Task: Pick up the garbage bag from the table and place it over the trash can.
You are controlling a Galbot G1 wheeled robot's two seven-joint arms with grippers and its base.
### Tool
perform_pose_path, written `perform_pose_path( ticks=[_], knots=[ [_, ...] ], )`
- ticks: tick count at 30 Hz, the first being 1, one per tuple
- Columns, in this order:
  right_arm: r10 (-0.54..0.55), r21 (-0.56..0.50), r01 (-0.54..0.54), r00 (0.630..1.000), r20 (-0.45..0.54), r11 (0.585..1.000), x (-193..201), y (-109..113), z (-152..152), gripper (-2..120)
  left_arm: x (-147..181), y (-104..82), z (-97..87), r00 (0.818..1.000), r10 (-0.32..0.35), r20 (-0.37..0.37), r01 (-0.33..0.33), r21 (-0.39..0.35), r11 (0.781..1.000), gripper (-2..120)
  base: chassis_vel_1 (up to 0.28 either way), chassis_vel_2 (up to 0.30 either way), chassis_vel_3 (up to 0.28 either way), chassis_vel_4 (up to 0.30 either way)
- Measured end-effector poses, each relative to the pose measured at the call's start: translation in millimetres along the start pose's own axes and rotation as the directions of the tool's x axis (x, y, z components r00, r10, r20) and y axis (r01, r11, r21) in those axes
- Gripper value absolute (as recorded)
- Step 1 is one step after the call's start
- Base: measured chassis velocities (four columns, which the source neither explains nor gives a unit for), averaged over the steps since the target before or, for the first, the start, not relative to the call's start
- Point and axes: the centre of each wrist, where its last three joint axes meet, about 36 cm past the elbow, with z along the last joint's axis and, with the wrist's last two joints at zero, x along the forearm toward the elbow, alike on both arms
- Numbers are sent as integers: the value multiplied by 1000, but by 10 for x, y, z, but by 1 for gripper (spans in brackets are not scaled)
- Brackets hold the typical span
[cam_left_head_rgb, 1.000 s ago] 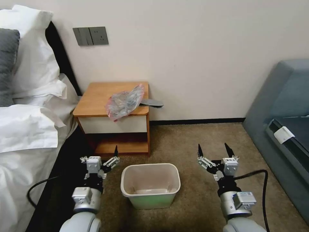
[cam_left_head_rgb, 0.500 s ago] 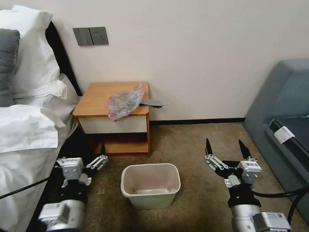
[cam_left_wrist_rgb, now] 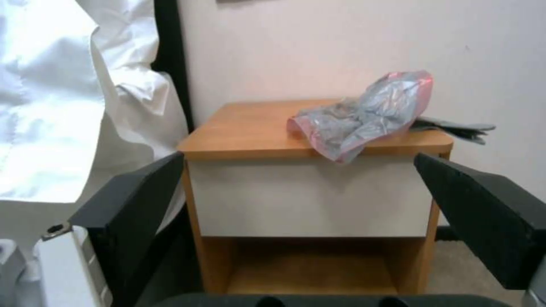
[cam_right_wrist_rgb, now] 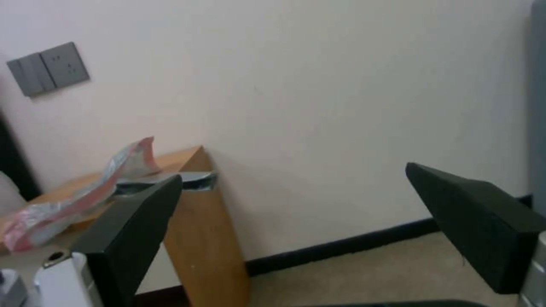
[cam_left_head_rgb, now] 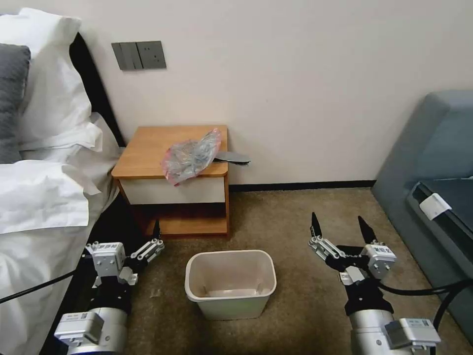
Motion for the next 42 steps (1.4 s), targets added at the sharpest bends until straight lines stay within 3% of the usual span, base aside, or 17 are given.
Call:
perform_pose_path(
  ticks=[7, 10, 15, 16, 18, 19, 21, 22, 23, 24, 27, 28, 29, 30, 33, 37, 42],
  knots=[
    [-45, -129, 43, 999, -16, 991, -241, -62, 33, 100, 2, 5, 8, 1000, -7, -11, 7, -3, 1000, 100, 0, 0, 0, 0],
    [-80, -275, 79, 997, 10, 958, -497, -33, 34, 100, 11, 28, 15, 1000, -10, -16, 9, -11, 1000, 100, 0, 0, 0, 0],
    [-142, -411, 129, 990, -1, 903, -677, -20, 59, 100, 12, 36, 17, 1000, -13, -17, 13, -8, 1000, 100, 0, 0, 0, 0],
    [-157, -443, 138, 988, -7, 886, -717, -19, 69, 100, 9, 37, 17, 1000, -14, -16, 14, -7, 1000, 100, 0, 0, 0, 0],
    [-215, -574, 162, 976, -26, 803, -867, 9, 95, 100, -5, 54, 11, 1000, -15, -13, 15, -3, 1000, 100, 0, 0, 0, 0],
    [-215, -574, 162, 976, -26, 803, -867, 9, 95, 100, -5, 54, 11, 1000, -15, -13, 15, -3, 1000, 100, 0, 0, 0, 0],
    [-268, -685, 169, 963, -40, 708, -1038, 27, 96, 100, -10, 61, 9, 1000, -16, -13, 16, 1, 1000, 100, 0, 0, 0, 0],
    [-295, -750, 163, 955, -45, 641, -1167, 30, 99, 100, -13, 59, 8, 1000, -16, -12, 16, 3, 1000, 100, 0, 0, 0, 0],
    [-295, -750, 163, 955, -45, 641, -1167, 30, 99, 100, -13, 59, 8, 1000, -16, -12, 16, 3, 1000, 100, 0, 0, 0, 0],
    [-318, -803, 150, 947, -51, 577, -1305, 40, 107, 100, -17, 58, 7, 1000, -14, -11, 14, 4, 1000, 100, 0, 0, 0, 0],
    [-318, -803, 150, 947, -51, 577, -1305, 40, 107, 100, -17, 58, 7, 1000, -14, -11, 14, 4, 1000, 100, 0, 0, 0, 0],
    [-362, -878, 124, 930, -59, 462, -1686, 59, 148, 100, -23, 62, 5, 1000, -13, -8, 13, 4, 1000, 100, 0, 0, 0, 0],
    [-371, -893, 114, 927, -62, 435, -1817, 63, 178, 100, -23, 63, 5, 1000, -14, -8, 14, 4, 1000, 100, 0, 0, 0, 0],
    [-371, -893, 114, 927, -62, 435, -1817, 63, 178, 100, -23, 63, 5, 1000, -14, -8, 14, 4, 1000, 100, 0, 0, 0, 0],
    [-386, -923, 89, 920, -68, 375, -2081, 75, 254, 100, -18, 61, 8, 1000, -20, -11, 20, 7, 1000, 100, 0, 0, 0, 0],
    [-395, -944, 53, 915, -86, 326, -2336, 95, 369, 100, -3, 61, 16, 1000, -24, -18, 24, 6, 1000, 100, 0, 0, 0, 0],
    [-399, -947, -21, 904, -154, 320, -2646, 179, 657, 100, 2, 75, 18, 999, -25, -19, 26, 7, 1000, 100, 0, 0, 0, 0]
  ],
)
